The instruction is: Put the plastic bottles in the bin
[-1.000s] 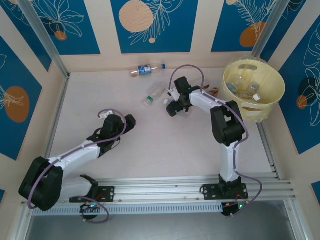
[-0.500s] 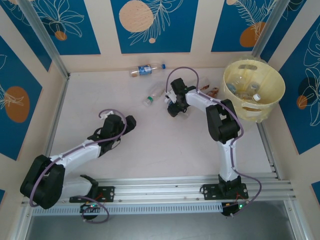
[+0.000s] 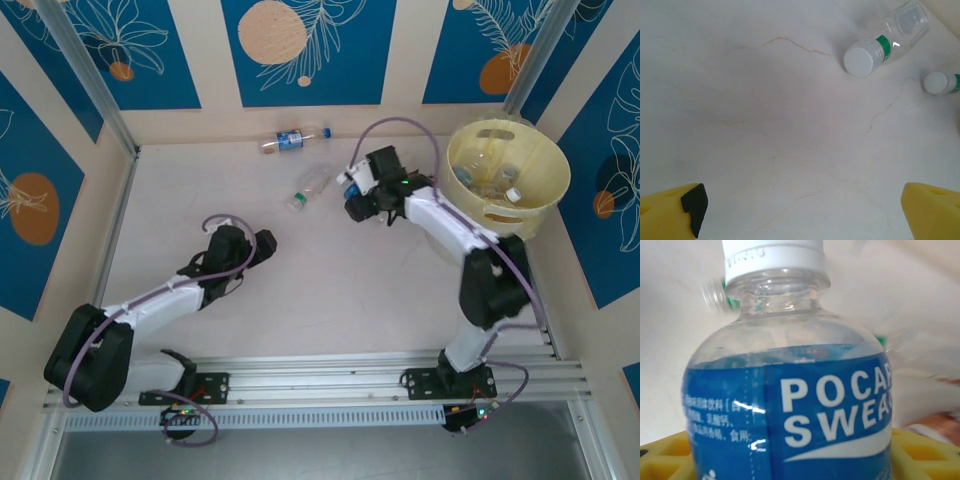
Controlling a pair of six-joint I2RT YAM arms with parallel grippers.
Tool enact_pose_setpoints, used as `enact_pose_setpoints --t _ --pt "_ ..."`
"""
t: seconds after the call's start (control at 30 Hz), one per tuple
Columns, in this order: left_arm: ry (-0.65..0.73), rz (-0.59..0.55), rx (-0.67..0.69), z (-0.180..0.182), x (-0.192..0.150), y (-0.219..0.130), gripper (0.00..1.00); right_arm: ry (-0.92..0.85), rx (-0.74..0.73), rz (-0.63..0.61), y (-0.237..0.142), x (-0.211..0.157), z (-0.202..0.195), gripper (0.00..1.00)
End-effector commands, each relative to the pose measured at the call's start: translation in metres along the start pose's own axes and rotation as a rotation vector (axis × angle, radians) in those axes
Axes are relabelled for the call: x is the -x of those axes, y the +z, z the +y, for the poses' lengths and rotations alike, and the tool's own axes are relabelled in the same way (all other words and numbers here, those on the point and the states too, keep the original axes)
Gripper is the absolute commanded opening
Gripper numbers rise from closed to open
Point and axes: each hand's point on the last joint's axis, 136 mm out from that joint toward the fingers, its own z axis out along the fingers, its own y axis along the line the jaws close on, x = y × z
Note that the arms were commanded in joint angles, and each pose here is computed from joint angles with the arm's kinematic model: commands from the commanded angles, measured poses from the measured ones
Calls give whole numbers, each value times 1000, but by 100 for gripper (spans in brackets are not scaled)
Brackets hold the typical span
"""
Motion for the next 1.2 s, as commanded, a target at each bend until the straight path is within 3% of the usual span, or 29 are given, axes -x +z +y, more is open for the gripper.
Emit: enact_pose_setpoints --t 0.0,0.2,0.37,0.57,0.77,0.93,1.03,1.17 --pt "14 -2 -25 -8 7 3 100 62 -3 -155 -54 26 -15 49" --pt "15 13 -36 -9 4 7 100 207 -143 -376 -157 51 -80 49" --pt "5 20 -51 -11 3 10 100 199 -330 -454 -201 55 -117 50" --pt "-5 45 -79 -17 -2 15 100 306 -657 -385 -224 21 -204 52" --pt "24 29 -170 -33 2 15 100 405 -734 -273 -217 -18 -250 52" --pt "56 15 -150 -29 4 16 100 408 -875 -137 -213 -50 -278 55" --pt "70 14 -147 -28 4 17 100 402 -895 -51 -200 -68 -287 63" --pt "78 19 -156 -30 5 18 100 445 -968 15 -201 -80 -298 83"
